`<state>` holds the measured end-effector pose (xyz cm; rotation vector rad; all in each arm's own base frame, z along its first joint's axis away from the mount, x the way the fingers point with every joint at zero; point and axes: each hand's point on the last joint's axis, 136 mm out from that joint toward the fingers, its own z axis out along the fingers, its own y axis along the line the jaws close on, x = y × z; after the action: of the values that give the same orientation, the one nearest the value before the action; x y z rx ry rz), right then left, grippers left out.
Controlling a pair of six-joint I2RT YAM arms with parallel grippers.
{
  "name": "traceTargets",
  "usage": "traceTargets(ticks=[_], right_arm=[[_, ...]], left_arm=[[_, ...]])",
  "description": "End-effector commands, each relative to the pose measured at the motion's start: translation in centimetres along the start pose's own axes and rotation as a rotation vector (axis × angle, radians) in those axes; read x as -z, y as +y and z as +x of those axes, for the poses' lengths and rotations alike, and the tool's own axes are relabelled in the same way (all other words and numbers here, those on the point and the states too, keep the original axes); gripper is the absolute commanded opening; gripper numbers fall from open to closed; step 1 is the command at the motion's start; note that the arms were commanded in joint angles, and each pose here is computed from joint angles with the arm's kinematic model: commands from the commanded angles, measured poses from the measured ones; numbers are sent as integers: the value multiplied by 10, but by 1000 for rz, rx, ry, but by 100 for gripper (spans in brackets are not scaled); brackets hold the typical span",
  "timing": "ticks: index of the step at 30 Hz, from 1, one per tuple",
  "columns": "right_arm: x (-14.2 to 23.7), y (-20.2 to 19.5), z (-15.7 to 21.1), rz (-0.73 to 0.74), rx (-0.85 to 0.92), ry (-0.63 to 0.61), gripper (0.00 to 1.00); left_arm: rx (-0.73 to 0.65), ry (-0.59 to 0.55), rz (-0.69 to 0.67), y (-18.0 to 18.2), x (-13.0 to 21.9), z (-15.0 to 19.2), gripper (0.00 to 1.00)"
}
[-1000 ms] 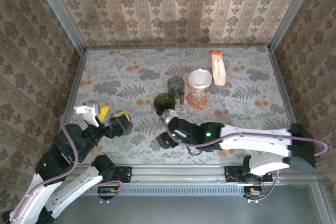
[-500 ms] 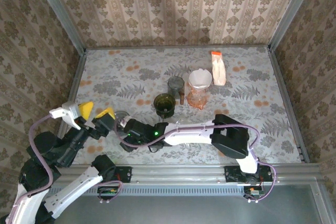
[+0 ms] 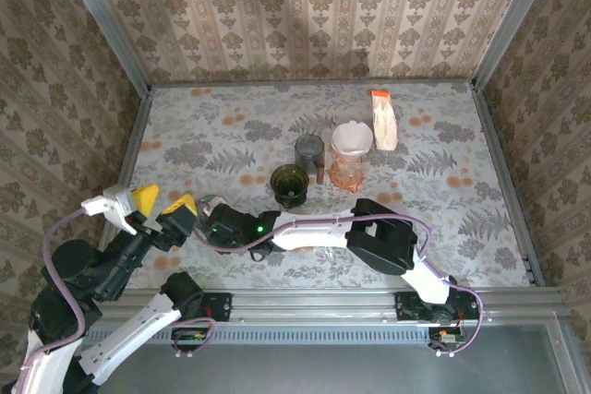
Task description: Place the coffee filter in the dripper
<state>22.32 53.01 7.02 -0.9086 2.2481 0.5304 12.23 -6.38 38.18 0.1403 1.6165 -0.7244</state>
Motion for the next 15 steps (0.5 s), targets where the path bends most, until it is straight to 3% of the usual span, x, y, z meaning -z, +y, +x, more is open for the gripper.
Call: traceTargets(ticks=[1, 3, 7, 15], right_arm=[[-3, -5, -8, 34, 28, -21, 44], [-2, -5, -10, 33, 41, -28, 33], [13, -3, -18, 16, 54, -66, 21], [99, -14, -15, -18, 44, -121, 15]], left_arm=[[-7, 6, 3, 1, 1, 4, 100], [-5, 9, 5, 0, 1, 4, 100], [1, 9, 10, -1, -1, 5, 100], [10, 16, 19, -3, -7, 9, 100]])
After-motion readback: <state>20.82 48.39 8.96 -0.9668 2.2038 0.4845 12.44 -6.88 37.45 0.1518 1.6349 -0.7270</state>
